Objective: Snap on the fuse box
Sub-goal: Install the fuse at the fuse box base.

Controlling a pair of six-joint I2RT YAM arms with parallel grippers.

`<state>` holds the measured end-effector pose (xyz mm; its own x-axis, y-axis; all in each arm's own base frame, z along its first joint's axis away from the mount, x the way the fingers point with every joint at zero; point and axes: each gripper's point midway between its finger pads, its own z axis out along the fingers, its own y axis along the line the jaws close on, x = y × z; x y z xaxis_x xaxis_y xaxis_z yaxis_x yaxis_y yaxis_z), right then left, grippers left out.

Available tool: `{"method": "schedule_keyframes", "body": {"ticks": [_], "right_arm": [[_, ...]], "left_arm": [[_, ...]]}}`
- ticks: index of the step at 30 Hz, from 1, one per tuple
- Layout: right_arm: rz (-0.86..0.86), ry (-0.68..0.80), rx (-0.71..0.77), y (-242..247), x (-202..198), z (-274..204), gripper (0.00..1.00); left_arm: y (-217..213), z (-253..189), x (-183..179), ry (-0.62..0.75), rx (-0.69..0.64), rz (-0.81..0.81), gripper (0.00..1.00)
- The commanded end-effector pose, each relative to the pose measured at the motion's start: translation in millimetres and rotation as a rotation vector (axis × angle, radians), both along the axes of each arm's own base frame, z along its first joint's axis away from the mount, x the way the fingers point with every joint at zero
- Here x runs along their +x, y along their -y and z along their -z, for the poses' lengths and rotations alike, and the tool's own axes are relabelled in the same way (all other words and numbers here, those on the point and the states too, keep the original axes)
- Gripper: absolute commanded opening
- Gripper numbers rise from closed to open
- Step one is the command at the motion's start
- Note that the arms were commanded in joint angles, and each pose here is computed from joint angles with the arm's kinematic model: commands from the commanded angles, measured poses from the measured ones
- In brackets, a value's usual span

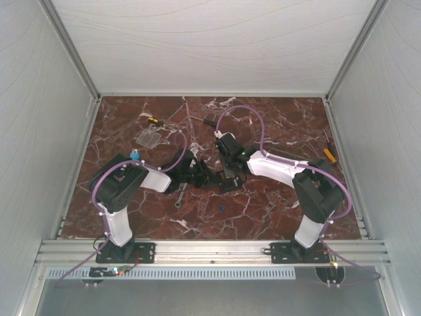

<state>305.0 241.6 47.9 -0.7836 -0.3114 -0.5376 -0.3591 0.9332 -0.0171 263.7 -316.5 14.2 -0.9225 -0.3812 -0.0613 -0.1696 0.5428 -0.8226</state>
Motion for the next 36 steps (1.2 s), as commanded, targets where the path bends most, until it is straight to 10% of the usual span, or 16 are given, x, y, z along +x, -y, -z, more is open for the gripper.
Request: {"method": "schedule_keyframes", "body": {"ticks": [1, 36], "right_arm": [[-0.01, 0.01, -0.012, -2, 3, -1, 0.0], [0.027, 0.044, -0.048, -1, -3, 13, 0.0]], "left_arm": [[-6, 12, -4, -0.025, 0.051, -0.025, 0.24], [-5, 13, -3, -0.03, 0.053, -0.031, 0.23]]}}
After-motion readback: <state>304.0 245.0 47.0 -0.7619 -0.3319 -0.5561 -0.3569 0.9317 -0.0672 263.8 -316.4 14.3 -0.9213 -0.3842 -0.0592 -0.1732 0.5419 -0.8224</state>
